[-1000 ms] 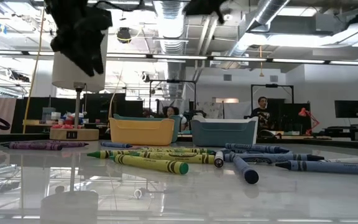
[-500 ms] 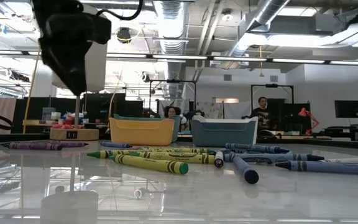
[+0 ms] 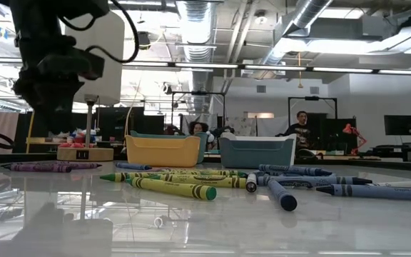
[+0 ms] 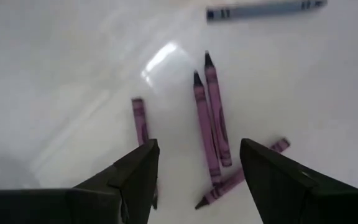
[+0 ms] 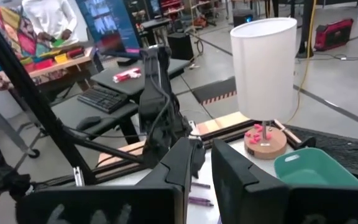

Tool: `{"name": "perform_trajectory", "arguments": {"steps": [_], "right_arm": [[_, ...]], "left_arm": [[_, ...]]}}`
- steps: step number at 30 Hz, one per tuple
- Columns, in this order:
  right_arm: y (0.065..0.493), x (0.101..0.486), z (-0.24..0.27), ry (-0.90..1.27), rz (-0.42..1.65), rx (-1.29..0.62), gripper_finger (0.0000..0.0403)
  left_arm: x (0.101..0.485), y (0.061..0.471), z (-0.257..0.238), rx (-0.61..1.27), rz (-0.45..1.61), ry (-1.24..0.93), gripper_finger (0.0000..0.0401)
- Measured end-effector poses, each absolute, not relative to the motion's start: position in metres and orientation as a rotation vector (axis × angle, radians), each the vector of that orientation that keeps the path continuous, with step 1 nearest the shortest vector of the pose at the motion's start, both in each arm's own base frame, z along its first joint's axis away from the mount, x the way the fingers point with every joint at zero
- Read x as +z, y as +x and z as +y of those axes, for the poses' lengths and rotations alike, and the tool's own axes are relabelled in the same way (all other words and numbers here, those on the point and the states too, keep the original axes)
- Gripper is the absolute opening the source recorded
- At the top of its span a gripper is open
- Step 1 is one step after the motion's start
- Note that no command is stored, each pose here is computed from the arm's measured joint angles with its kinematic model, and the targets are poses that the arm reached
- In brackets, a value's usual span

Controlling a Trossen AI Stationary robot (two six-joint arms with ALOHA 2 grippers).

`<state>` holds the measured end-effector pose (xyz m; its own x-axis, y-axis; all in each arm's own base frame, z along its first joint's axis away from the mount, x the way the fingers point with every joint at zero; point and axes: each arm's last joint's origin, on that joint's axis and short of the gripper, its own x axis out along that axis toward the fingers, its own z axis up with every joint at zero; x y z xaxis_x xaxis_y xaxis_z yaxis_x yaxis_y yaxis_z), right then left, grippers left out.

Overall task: Sort crayons
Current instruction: Put the violet crayon into the green bin

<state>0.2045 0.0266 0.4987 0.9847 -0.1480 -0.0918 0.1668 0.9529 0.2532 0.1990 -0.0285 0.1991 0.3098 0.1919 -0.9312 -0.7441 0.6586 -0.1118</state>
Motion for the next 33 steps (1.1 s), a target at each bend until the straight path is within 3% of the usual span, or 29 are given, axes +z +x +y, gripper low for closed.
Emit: {"name": "perform_trajectory", "arguments": {"steps": [6,14,29,33], "right_arm": [[0.219,0.491,0.03,0.253,0.112,-0.162,0.0069],[0.236,0.479,0.032,0.235,0.182,-0.174,0.0069],[0.24,0.477,0.028,0.237,0.185,-0.195,0.0069],[0.24,0.477,0.028,0.236,0.187,-0.195,0.0069]], "left_arm": [[0.194,0.186,-0.023,0.77,1.168,-0.518,0.0209],[0.166,0.178,-0.02,0.749,1.198,-0.554,0.0184],[0.131,0.163,-0.02,0.732,1.185,-0.689,0.0182],[0.132,0.163,-0.02,0.726,1.196,-0.689,0.016]]}}
